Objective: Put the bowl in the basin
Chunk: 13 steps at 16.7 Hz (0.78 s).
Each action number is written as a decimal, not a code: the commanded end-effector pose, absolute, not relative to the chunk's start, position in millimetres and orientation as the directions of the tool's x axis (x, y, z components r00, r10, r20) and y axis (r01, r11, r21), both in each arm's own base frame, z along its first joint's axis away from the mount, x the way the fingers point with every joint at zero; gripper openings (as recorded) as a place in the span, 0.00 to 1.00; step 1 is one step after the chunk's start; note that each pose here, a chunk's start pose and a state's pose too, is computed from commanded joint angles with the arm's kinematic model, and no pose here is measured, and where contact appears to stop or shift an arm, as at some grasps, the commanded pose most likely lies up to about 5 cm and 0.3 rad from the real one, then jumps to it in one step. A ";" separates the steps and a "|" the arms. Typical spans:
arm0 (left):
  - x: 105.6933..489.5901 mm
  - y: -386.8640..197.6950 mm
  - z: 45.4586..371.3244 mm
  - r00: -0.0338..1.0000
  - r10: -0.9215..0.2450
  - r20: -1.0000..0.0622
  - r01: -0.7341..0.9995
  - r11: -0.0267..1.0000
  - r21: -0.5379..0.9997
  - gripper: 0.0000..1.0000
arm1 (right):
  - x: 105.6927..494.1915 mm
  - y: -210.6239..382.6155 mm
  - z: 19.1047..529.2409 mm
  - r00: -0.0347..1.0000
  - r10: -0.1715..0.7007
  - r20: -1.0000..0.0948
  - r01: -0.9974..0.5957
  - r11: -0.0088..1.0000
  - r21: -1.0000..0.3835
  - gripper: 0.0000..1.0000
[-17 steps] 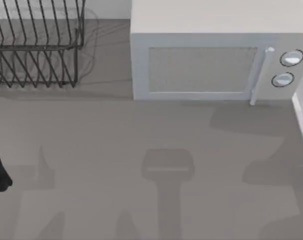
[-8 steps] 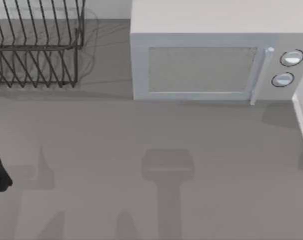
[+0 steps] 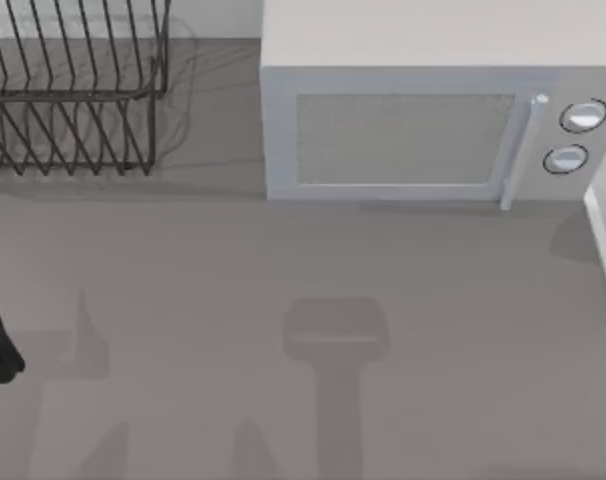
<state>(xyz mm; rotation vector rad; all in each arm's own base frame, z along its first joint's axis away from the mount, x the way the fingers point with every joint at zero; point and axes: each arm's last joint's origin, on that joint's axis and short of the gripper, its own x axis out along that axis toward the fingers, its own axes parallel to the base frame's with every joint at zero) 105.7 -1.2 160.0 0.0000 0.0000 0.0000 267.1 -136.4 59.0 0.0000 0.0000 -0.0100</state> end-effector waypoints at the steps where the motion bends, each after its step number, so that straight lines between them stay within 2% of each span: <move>1: 105.7 -1.2 160.0 1.000 0.000 0.000 0.000 1.000 0.000 1.00 | 267.1 -136.4 59.0 1.000 -0.010 0.000 0.010 1.000 0.000 0.00; 2: 105.7 -1.2 160.0 1.000 0.000 0.000 0.000 1.000 0.000 1.00 | 267.1 -136.4 59.0 1.000 -0.010 0.000 0.010 1.000 0.000 0.00; 13: 105.7 -1.2 160.0 1.000 0.000 0.000 0.000 1.000 0.000 1.00 | 267.1 -136.4 59.0 1.000 -0.010 0.000 0.010 1.000 0.000 0.83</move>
